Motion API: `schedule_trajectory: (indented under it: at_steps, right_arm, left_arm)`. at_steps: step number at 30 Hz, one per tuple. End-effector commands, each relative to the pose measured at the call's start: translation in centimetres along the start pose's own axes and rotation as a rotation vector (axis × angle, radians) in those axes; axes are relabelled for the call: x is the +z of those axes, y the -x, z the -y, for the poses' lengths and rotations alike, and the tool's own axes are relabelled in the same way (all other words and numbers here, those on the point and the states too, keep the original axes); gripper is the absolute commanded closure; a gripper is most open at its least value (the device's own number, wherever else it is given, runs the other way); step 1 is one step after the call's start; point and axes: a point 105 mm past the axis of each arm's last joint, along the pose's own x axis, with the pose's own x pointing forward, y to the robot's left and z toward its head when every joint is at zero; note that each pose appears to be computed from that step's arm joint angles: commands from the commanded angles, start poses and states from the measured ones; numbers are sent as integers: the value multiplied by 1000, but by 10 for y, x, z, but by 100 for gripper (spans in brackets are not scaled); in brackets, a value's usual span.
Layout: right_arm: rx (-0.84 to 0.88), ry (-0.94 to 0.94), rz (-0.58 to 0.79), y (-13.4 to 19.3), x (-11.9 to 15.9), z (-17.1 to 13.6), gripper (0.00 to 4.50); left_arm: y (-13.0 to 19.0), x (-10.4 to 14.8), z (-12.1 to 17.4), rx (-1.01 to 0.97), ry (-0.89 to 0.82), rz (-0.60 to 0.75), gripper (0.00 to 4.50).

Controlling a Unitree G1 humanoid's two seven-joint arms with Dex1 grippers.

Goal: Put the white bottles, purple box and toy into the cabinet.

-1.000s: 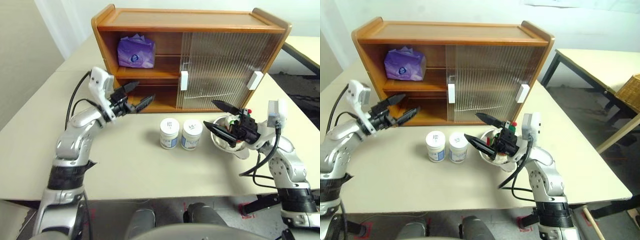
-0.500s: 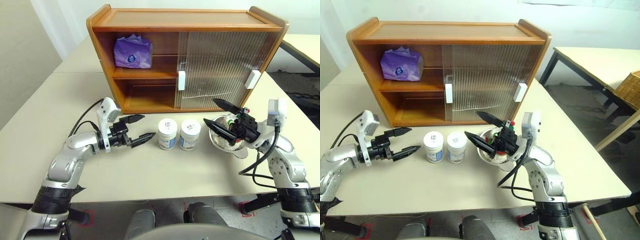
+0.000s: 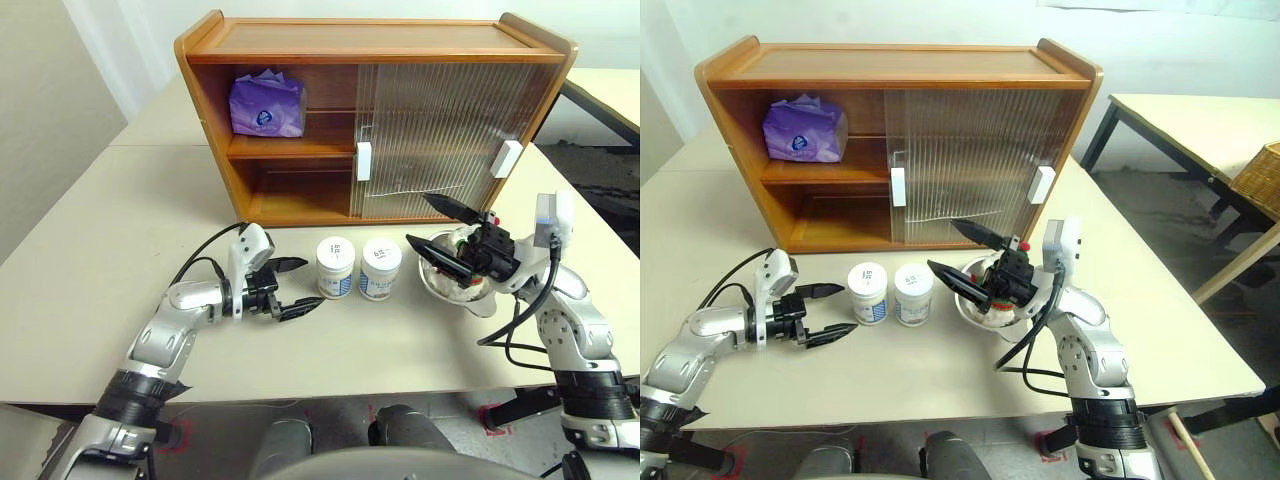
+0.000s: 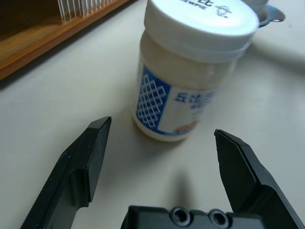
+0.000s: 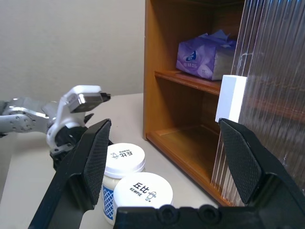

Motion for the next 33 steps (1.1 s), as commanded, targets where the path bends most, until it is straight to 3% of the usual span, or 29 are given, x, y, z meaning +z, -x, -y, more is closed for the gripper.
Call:
schedule_trajectory:
  at_steps: [1, 9, 15, 23, 33]
  right_arm:
    - [-13, 0, -10, -1, 1, 1, 0]
    - [-27, 6, -25, -1, 0, 3, 0]
    - [-26, 12, -26, -2, 1, 4, 0]
    - [-24, 11, -23, -3, 2, 4, 0]
    - [-12, 9, -18, -6, 3, 5, 0]
  left_arm:
    - [-12, -8, 4, -23, -33, -34, 3]
    - [-35, -8, 20, -70, -7, 9, 3]
    - [-35, -14, 18, -61, 24, -17, 144]
    - [-22, -13, 9, -6, 51, 6, 145]
    - [13, 20, -45, 364, 19, 185, 145]
